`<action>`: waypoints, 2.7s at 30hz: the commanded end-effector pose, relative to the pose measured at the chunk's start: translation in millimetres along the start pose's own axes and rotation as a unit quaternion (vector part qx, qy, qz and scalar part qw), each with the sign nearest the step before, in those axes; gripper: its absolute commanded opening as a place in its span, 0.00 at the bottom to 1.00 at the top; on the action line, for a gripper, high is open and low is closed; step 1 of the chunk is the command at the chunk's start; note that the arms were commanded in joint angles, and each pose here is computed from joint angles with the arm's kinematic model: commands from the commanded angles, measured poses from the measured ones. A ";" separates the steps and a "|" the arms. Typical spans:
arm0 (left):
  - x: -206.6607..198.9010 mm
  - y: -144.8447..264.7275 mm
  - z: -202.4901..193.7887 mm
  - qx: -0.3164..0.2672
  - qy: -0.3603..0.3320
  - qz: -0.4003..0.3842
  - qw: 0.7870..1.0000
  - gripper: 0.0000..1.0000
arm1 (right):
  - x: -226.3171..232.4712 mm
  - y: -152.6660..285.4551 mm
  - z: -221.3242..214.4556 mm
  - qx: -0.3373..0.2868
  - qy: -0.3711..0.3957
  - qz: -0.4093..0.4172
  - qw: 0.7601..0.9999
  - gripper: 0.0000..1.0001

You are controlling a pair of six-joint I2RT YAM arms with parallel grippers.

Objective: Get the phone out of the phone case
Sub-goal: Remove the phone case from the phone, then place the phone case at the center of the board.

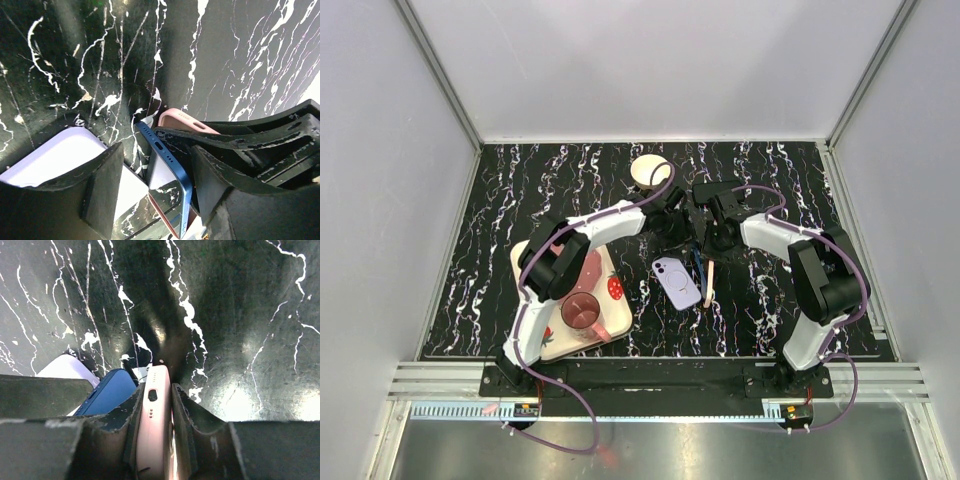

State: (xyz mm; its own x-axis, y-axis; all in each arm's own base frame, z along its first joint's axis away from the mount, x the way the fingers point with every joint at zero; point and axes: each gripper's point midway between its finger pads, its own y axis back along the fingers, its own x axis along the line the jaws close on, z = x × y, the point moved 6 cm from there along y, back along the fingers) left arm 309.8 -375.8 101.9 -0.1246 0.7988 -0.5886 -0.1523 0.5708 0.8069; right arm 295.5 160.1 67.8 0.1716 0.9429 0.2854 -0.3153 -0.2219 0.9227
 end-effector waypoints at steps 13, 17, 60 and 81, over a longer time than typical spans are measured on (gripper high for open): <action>-18.4 18.1 -10.2 0.001 -0.004 0.017 1.000 0.28 | -7.3 59.3 35.3 -0.125 -0.011 -0.113 0.986 0.19; -25.9 27.7 -3.8 -0.008 0.001 0.004 1.000 0.16 | -1.3 79.9 50.9 -0.167 -0.009 -0.111 0.980 0.00; 86.9 167.6 163.5 -0.182 -0.059 -0.122 0.974 0.00 | -172.9 129.8 115.3 -0.285 -0.220 -0.081 0.929 1.00; 143.9 129.0 223.1 -0.210 0.009 -0.080 0.974 0.00 | 52.7 94.6 -37.5 -0.025 0.153 0.139 0.978 1.00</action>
State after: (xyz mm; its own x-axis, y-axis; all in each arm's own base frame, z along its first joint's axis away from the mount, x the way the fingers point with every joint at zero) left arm 467.5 -149.9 120.6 -0.1211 0.7067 -0.6971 -0.4898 0.5683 0.6612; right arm 259.5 178.8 162.8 -0.1177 0.8848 0.4508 -0.4802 -0.4481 0.7541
